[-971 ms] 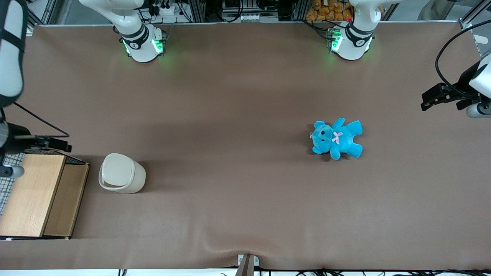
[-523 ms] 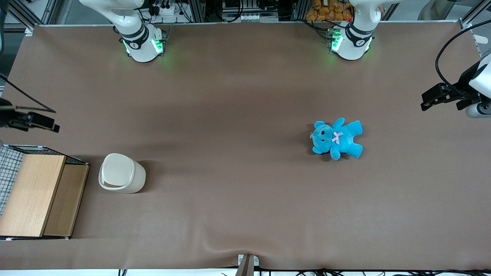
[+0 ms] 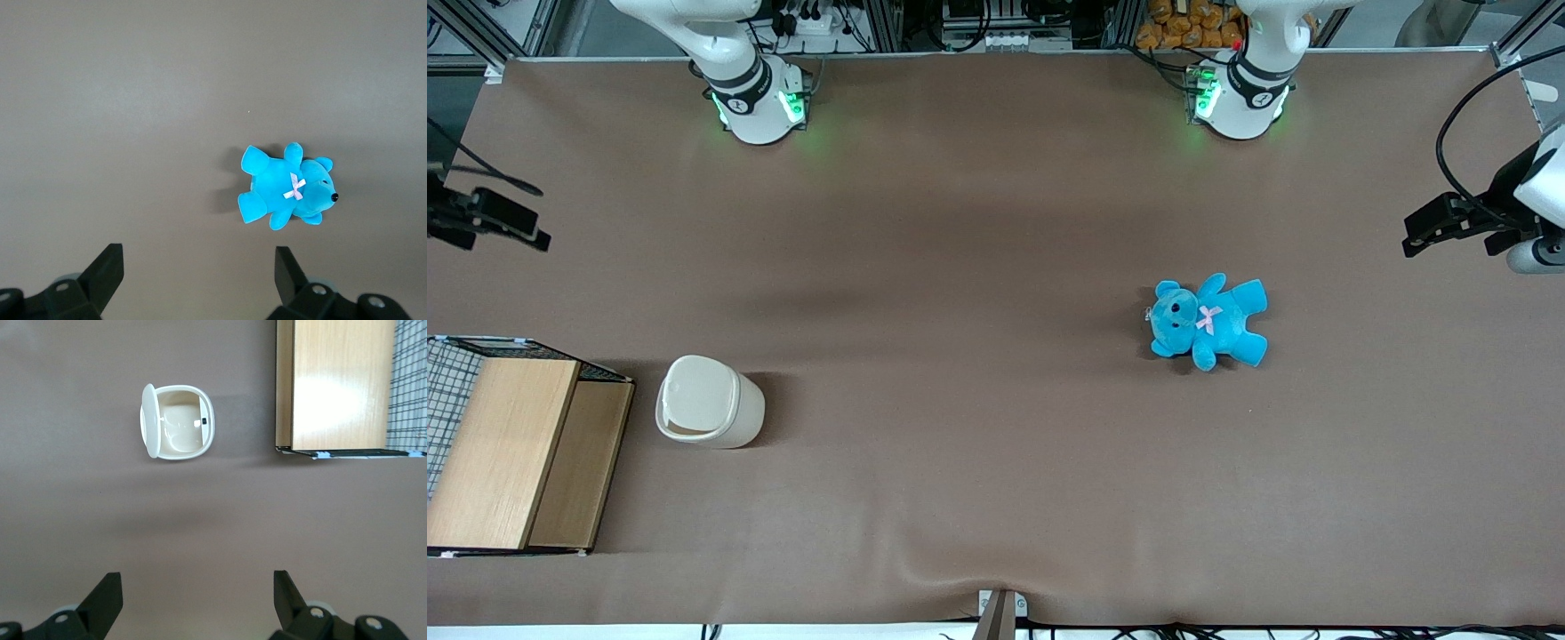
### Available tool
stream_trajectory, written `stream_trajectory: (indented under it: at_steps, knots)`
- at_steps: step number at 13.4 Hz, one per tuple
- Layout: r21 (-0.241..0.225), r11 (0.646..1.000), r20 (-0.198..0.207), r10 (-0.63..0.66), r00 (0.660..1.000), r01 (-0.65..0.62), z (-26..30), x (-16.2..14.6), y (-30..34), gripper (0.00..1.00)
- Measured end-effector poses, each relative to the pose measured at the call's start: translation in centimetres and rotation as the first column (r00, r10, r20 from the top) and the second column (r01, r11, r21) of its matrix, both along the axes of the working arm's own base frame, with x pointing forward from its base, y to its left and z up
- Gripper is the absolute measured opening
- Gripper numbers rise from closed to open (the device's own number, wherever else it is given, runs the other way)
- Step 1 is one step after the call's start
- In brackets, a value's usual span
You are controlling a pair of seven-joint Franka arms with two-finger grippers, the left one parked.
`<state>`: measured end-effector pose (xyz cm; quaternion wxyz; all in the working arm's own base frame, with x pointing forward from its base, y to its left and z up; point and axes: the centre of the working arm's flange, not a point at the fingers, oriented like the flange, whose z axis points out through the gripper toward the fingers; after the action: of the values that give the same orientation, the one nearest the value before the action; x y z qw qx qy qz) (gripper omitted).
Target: Open trash can with right arm
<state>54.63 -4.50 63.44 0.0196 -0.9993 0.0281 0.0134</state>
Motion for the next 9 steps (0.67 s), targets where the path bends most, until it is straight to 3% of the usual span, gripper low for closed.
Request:
stream_trajectory:
  at_steps: [3,9]
  knots:
    - [-0.036,0.999,0.008,0.019,1.0,-0.019,0.7,-0.5,0.5,1.0]
    - [-0.045,0.998,-0.01,0.031,0.999,-0.032,0.1,-0.5,1.1,1.0]
